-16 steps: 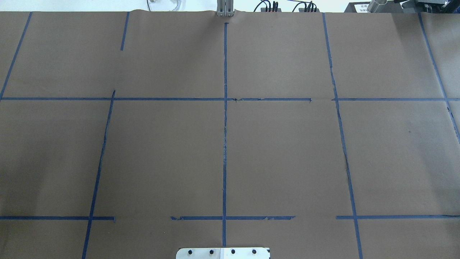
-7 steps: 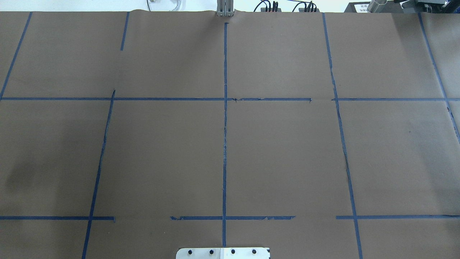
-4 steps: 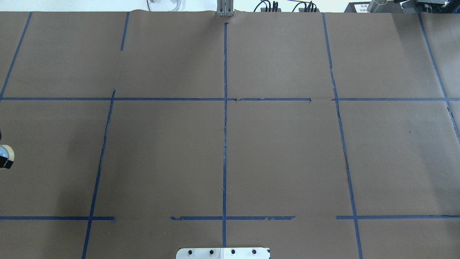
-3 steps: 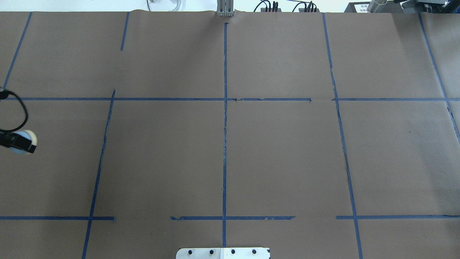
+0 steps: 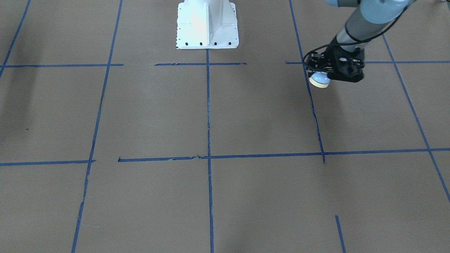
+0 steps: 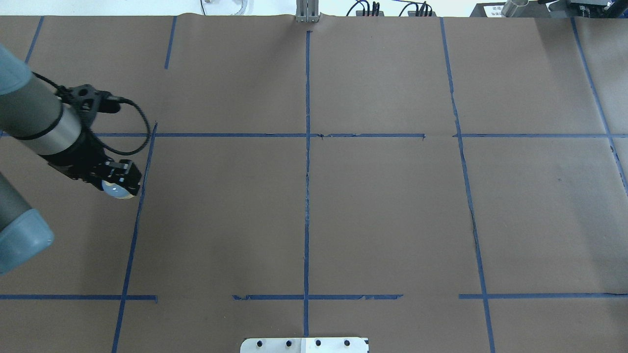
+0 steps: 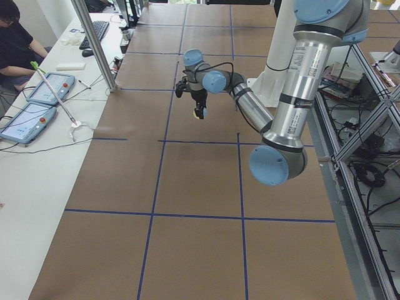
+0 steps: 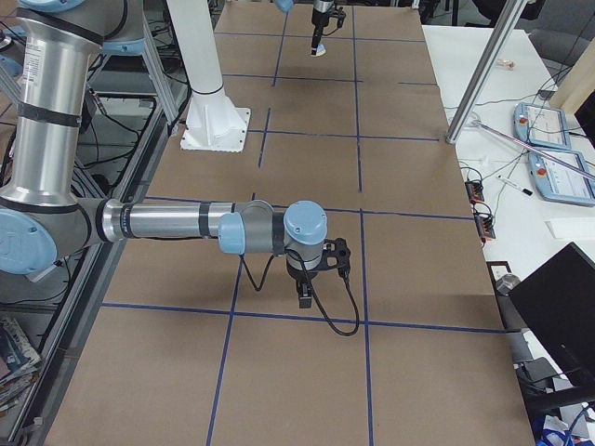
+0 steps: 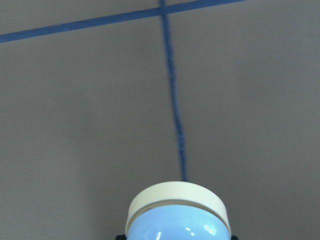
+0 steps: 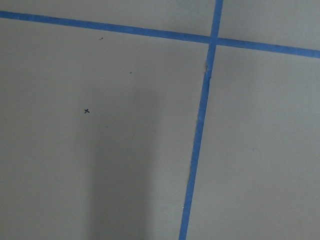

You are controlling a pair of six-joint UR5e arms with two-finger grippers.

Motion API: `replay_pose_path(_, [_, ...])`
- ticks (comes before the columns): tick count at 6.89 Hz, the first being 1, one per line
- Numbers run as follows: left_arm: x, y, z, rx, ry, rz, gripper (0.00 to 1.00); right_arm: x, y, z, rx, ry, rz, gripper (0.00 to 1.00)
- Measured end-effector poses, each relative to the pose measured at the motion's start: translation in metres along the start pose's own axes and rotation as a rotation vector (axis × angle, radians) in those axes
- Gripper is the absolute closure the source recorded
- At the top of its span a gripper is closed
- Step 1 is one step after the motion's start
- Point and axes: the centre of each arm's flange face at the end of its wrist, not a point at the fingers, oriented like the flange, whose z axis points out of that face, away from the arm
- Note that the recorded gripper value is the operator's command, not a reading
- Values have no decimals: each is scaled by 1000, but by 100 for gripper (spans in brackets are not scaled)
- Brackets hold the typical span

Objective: Place and press bell with both arms
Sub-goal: 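Carry the white-and-blue bell with the left gripper to the table centre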

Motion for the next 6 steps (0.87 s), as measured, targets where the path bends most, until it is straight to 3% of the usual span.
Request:
replay_pose_path(4, [201, -95, 32, -24, -38, -207, 77, 0, 0, 0, -1, 0, 8, 0])
replay_pose_path(6, [267, -129, 69, 25, -33, -278, 77, 0, -1, 0, 0, 1, 19, 0])
